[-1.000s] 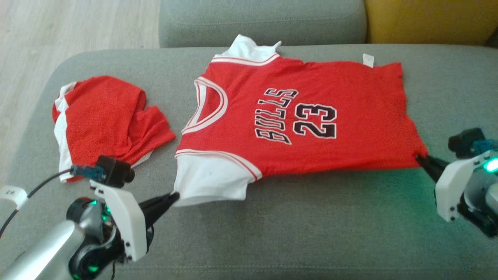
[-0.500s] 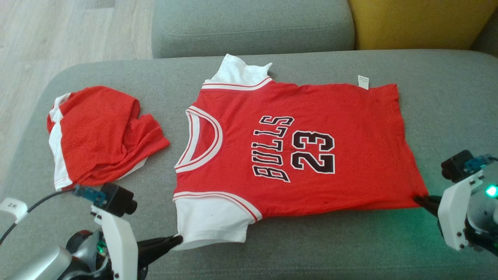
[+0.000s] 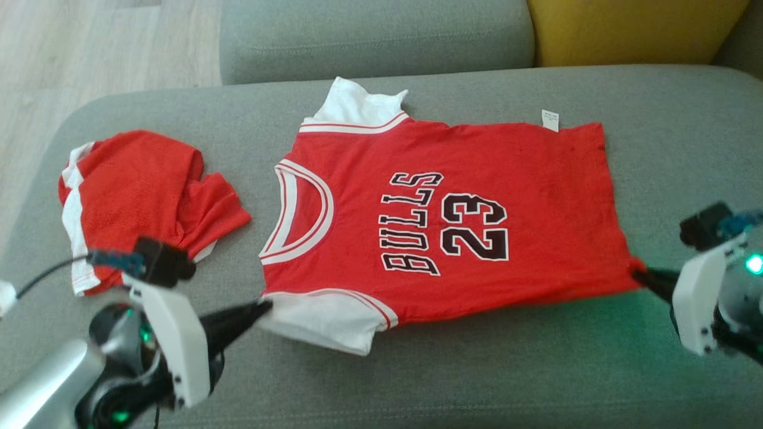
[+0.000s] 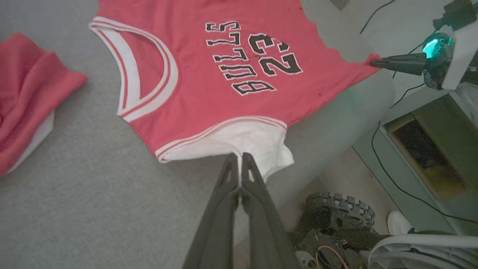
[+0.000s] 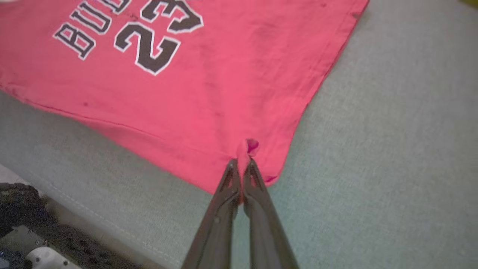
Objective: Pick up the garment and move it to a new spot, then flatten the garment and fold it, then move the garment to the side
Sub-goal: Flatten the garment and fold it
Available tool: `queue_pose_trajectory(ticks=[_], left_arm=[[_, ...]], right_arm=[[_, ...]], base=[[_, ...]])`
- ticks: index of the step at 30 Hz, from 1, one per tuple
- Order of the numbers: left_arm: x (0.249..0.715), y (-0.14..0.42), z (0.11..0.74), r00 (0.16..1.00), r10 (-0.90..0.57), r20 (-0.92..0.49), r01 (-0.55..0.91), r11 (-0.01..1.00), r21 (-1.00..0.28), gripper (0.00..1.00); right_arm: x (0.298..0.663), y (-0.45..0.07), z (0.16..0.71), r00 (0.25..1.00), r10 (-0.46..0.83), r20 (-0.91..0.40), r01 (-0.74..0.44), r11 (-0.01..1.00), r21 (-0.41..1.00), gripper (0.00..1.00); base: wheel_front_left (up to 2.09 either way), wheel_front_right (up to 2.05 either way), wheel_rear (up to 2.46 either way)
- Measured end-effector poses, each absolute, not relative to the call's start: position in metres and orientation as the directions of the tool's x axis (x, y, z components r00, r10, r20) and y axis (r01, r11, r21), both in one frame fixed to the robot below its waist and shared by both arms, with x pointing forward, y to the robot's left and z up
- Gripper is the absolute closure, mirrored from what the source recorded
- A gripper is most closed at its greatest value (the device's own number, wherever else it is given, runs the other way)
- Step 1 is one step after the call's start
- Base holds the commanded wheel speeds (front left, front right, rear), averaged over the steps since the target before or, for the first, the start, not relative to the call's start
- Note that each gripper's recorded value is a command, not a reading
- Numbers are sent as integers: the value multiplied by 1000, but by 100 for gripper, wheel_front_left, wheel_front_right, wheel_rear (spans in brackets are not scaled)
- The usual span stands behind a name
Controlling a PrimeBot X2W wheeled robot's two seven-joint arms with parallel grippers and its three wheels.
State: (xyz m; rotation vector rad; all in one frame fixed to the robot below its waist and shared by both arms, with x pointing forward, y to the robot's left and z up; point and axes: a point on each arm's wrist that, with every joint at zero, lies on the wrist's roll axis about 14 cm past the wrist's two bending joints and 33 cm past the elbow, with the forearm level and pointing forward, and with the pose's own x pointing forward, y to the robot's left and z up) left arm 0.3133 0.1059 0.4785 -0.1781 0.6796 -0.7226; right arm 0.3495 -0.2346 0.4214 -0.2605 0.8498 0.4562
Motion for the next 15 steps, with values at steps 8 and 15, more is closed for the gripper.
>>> queue_pose_trajectory(ticks=[8, 15], left_arm=[[360, 100, 500, 639, -643, -422, 560, 765, -319, 100], [409, 97, 516, 712, -611, -347, 531, 791, -304, 100]], right_arm=[[375, -231, 429, 608, 282, -742, -488, 870, -69, 100], [399, -233, 427, 634, 264, -727, -474, 875, -95, 100]], base=[[0, 0, 0], [0, 0, 0]])
